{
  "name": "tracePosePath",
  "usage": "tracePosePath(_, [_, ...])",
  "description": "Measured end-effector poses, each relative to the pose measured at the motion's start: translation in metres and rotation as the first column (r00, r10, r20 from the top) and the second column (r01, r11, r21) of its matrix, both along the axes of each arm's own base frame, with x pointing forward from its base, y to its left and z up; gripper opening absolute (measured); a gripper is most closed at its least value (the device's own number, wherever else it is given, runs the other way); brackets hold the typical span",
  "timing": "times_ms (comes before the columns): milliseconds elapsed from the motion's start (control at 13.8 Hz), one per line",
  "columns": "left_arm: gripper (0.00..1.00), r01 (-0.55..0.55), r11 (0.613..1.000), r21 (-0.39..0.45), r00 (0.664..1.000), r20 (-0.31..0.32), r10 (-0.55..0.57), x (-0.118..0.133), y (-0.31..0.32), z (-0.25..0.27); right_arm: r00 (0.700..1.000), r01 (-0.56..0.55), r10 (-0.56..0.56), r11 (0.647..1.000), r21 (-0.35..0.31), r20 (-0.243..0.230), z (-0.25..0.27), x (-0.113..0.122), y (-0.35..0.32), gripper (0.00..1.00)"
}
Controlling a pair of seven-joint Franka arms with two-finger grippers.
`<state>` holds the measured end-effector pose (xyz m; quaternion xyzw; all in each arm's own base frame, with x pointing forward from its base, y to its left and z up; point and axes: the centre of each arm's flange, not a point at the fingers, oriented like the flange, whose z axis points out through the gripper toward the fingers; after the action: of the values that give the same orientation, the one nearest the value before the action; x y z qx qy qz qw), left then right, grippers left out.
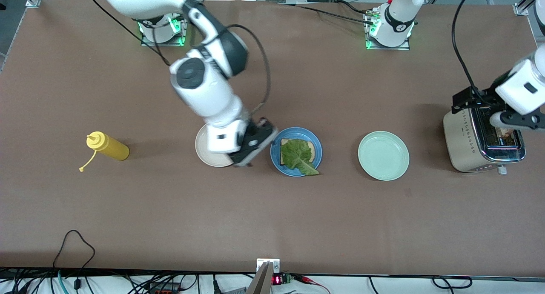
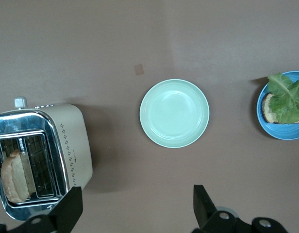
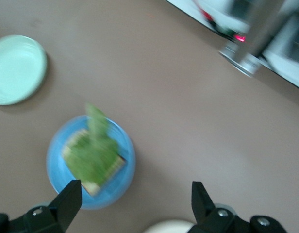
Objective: Make sandwich in blue plate with both arms
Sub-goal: 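Move the right gripper back to the yellow mustard bottle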
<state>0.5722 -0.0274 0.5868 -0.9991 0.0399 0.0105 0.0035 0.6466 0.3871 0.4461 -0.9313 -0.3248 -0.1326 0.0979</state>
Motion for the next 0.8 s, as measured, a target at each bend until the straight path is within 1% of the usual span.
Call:
tracePosePath(145, [1.0, -0.003, 1.0, 0.0, 1.0, 0.015, 0.003, -0.02, -0.006, 0.003, 0.998, 0.041, -0.043, 0.998, -0.044, -0.043, 0.011, 0.023, -0.068, 1.0])
tracePosePath(218, [1.0, -0.004, 1.0, 0.0, 1.0, 0.022, 0.004, -0.025, -0.006, 0.005, 0.996, 0.045, -0.048, 0.998, -0.043, -0.07, 0.015, 0.032, -0.1, 1.0])
tracePosePath(290, [1.0, -0.006, 1.0, -0.001, 1.0, 0.024, 0.006, -0.027, -0.006, 0.005, 0.995, 0.033, -0.036, 0.999, -0.032, -0.097, 0.021, 0.038, -0.131, 1.0])
tracePosePath(436, [1.0, -0.01, 1.0, -0.002, 1.0, 0.023, 0.01, -0.026, -0.004, 0.003, 0.988, -0.04, 0.042, 0.999, 0.011, -0.147, 0.039, 0.041, -0.188, 1.0])
tracePosePath(508, [1.0, -0.011, 1.0, -0.002, 1.0, 0.022, 0.011, -0.026, -0.003, 0.002, 0.985, -0.074, 0.079, 0.996, 0.042, -0.154, 0.053, 0.039, -0.215, 1.0])
tracePosePath(581, [1.0, -0.012, 1.0, -0.002, 1.0, 0.022, 0.012, -0.026, -0.003, 0.001, 0.983, -0.097, 0.106, 0.993, 0.065, -0.147, 0.068, 0.035, -0.241, 1.0])
tracePosePath(653, [1.0, -0.011, 1.0, -0.002, 1.0, 0.023, 0.011, -0.026, -0.003, 0.001, 0.983, -0.119, 0.13, 0.989, 0.093, -0.131, 0.083, 0.028, -0.269, 1.0])
tracePosePath(799, [1.0, -0.01, 1.0, -0.003, 1.0, 0.023, 0.01, -0.026, -0.004, 0.0, 0.977, -0.179, 0.197, 0.966, 0.189, -0.082, 0.097, 0.011, -0.318, 1.0])
